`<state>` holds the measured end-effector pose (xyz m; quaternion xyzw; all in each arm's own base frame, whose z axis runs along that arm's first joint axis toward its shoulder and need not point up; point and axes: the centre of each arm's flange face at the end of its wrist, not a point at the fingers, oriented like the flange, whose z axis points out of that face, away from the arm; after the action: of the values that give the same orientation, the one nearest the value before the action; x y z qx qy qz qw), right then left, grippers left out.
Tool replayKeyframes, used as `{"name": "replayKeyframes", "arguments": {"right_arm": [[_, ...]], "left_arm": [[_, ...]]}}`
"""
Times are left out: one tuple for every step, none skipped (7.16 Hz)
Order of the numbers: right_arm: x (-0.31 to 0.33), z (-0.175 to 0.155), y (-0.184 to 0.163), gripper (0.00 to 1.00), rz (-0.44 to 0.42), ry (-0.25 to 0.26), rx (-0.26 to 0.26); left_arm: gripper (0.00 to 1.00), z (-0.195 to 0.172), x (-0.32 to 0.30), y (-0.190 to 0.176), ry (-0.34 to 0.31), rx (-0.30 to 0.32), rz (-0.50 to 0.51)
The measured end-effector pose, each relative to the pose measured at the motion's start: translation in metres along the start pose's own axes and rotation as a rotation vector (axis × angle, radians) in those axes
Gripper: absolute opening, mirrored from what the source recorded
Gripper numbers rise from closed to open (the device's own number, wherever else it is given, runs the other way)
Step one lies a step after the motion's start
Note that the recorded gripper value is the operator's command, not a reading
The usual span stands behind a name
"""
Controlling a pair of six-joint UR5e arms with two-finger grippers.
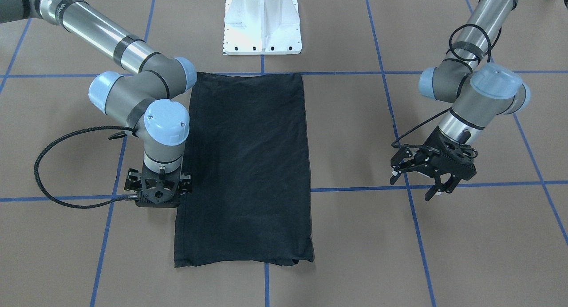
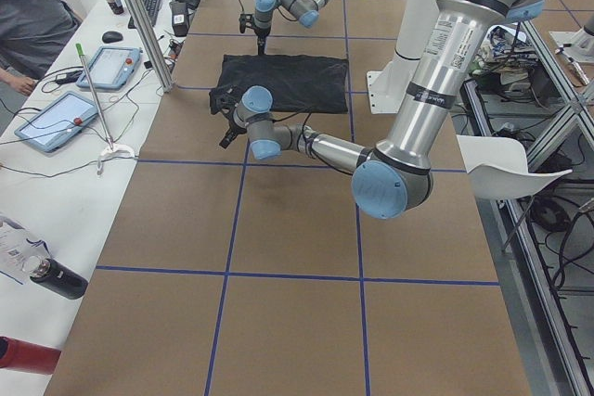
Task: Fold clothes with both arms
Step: 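Lift the right gripper off while both grippers move to the shirt's long edges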
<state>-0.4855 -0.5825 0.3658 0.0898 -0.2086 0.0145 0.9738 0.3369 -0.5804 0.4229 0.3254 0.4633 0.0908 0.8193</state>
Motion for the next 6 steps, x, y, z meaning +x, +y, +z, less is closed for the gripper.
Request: {"name": "replayKeyframes", "arguments": {"right_arm": [[0.016, 0.004, 0.007, 1.0, -0.011, 0.0, 0.001], [0.028, -0.003, 0.009, 1.0, -0.032, -0.013, 0.014], [0.035, -0.02, 0.011, 1.0, -0.042, -0.047, 0.029], [0.041, -0.049, 0.02, 1.0, -0.038, -0.109, 0.047], [0.052, -0.082, 0.038, 1.0, -0.01, -0.183, 0.065], [0.064, -0.112, 0.063, 1.0, 0.033, -0.252, 0.072]], "left_arm": [[1.0, -0.002, 0.003, -0.002, 0.004, 0.004, -0.008], [1.0, -0.005, 0.011, -0.007, 0.014, 0.008, -0.037], [1.0, -0.01, 0.024, -0.015, 0.028, 0.006, -0.072], [1.0, -0.018, 0.046, -0.023, 0.042, -0.003, -0.103], [1.0, -0.027, 0.08, -0.025, 0.066, -0.016, -0.145], [1.0, -0.031, 0.119, -0.017, 0.092, -0.026, -0.202]]}}
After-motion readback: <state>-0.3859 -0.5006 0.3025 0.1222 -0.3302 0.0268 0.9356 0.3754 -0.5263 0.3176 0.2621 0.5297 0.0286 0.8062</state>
